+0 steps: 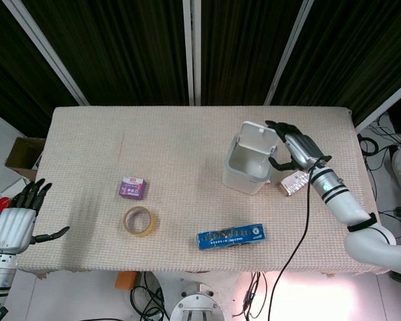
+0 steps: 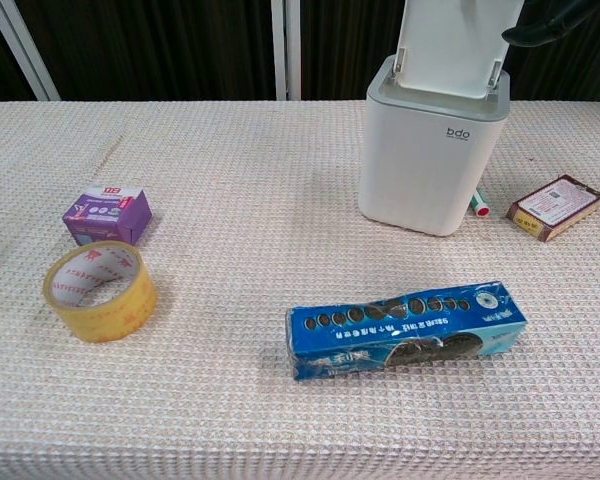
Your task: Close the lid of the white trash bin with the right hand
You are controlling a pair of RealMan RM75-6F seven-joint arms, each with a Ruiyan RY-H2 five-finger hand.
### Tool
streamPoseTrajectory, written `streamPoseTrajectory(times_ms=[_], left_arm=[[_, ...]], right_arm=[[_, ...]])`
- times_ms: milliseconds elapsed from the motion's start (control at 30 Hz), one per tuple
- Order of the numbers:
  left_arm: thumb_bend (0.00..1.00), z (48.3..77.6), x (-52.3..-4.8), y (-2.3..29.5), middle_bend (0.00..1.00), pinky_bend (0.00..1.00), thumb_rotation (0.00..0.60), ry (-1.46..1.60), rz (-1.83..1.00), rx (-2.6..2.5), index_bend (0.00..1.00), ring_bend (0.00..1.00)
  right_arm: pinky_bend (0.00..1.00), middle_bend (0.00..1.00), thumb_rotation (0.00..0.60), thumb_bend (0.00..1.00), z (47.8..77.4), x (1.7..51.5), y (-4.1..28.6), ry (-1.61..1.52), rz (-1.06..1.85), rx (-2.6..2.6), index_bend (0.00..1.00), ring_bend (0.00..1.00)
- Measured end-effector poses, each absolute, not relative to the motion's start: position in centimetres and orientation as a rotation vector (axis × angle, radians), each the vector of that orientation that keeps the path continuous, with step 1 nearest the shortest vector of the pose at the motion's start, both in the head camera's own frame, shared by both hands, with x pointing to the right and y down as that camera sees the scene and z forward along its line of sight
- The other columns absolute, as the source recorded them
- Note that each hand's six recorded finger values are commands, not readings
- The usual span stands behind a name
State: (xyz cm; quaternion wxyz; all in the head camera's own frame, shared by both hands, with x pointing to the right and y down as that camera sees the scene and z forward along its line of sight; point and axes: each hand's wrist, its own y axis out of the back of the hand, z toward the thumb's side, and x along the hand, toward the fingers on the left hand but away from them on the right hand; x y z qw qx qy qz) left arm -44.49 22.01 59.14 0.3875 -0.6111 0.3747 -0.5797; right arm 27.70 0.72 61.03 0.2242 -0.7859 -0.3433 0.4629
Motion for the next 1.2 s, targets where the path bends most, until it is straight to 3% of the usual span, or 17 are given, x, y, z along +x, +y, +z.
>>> streamPoseTrajectory(times_ms=[633, 1200], left_arm=[[0.03, 59.3, -44.5, 22.3, 0.04, 0.21, 0.264, 0.947, -1.49, -1.566, 0.07, 0.04], [0.03, 59.2, -44.9, 22.2, 0.04, 0.21, 0.264, 0.956, -1.493, -1.562, 0.07, 0.04]], right_arm=[[0.0, 0.17, 0.6, 0.31, 61.1, 26.4, 6.7, -0.623, 1.21, -2.1, 0.0, 0.0], [0.0, 0.19, 0.6, 0.31, 63.6, 26.7, 8.6, -0.482, 1.296, -2.047, 0.0, 0.0]])
